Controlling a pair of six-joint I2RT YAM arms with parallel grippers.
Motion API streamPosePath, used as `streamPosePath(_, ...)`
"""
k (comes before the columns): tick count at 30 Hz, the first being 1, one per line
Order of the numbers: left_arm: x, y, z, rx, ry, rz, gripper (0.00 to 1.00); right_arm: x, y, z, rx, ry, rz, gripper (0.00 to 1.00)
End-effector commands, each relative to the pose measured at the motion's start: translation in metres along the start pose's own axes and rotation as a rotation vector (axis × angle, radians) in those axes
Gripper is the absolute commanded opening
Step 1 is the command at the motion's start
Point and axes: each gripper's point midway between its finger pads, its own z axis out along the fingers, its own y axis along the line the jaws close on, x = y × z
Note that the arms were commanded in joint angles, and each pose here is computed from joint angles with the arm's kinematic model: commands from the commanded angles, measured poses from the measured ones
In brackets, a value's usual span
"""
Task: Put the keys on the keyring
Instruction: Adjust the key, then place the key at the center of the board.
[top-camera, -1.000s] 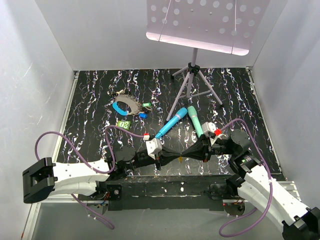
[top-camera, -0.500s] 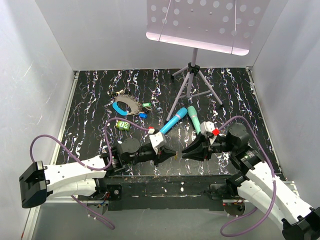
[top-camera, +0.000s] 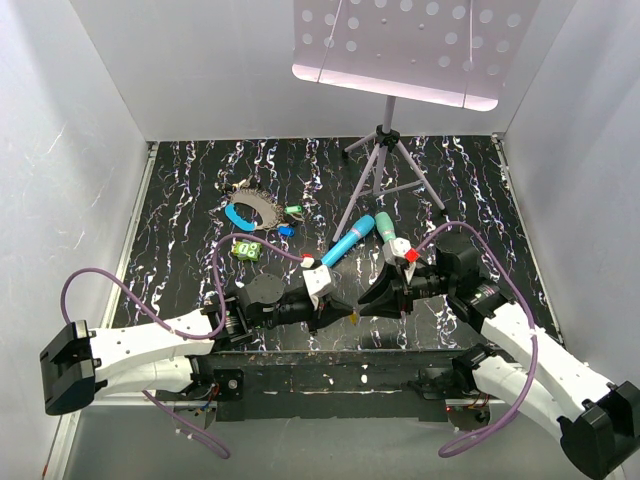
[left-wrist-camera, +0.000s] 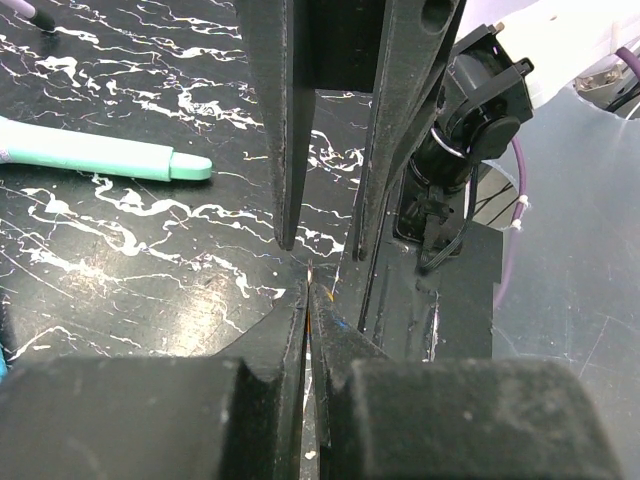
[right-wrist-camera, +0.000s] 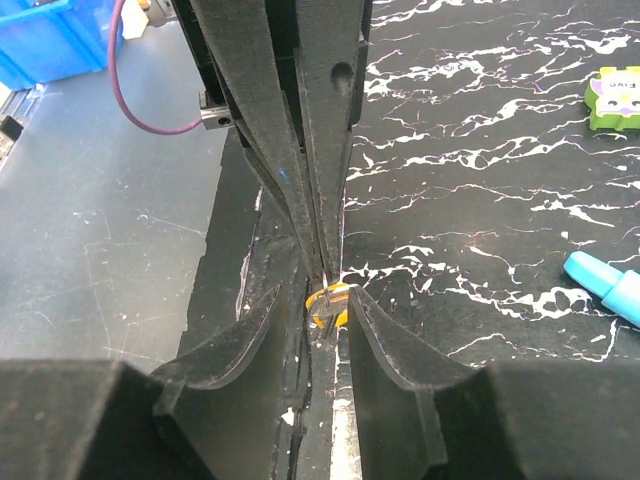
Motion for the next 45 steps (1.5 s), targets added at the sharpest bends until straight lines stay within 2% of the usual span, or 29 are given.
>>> streamPosePath(1,-0.020,-0.004,0.002,0.017,-0.047,0.003,0.00,-0.019,0.007,0.002,-0.047,-0.018,-0.084,0.39)
streamPosePath(16,-0.021,-0.003,0.001,0.015,-0.065,-0.002,0.00,-0.016,0.011,0.008,-0.084,-0.001,-0.099,0.30)
streamPosePath(21,-0.022,-0.003,0.001,0.016,-0.067,-0.003,0.00,-0.017,0.014,0.009,-0.102,-0.003,-0.104,0.20)
streamPosePath(23,-0.021,-0.003,0.001,0.014,-0.064,-0.006,0.00,-0.019,0.015,0.008,-0.109,-0.004,-0.108,0.14)
streamPosePath(25,-0.021,-0.003,0.001,0.012,-0.066,-0.007,0.00,-0.019,0.016,0.008,-0.116,-0.003,-0.110,0.03)
streamPosePath(30,-0.022,0.005,-0.002,-0.036,-0.072,-0.016,0.00,-0.019,0.018,0.007,-0.113,0.007,-0.105,0.01)
streamPosePath(35,-0.030,0.026,-0.026,-0.181,-0.142,-0.068,0.28,-0.009,0.015,0.003,-0.059,0.025,-0.042,0.01)
streamPosePath(37,-0.032,0.037,-0.042,-0.257,-0.190,-0.099,0.44,0.001,0.010,0.000,-0.011,0.030,0.015,0.01)
streamPosePath(39,-0.030,0.040,-0.056,-0.288,-0.214,-0.127,0.49,0.011,-0.001,-0.004,0.067,0.041,0.079,0.01)
streamPosePath(42,-0.023,0.045,-0.073,-0.340,-0.238,-0.212,0.64,0.025,-0.014,-0.011,0.157,0.065,0.167,0.01)
streamPosePath(45,-0.016,0.047,-0.085,-0.366,-0.261,-0.306,0.68,0.037,-0.021,-0.017,0.219,0.096,0.243,0.01)
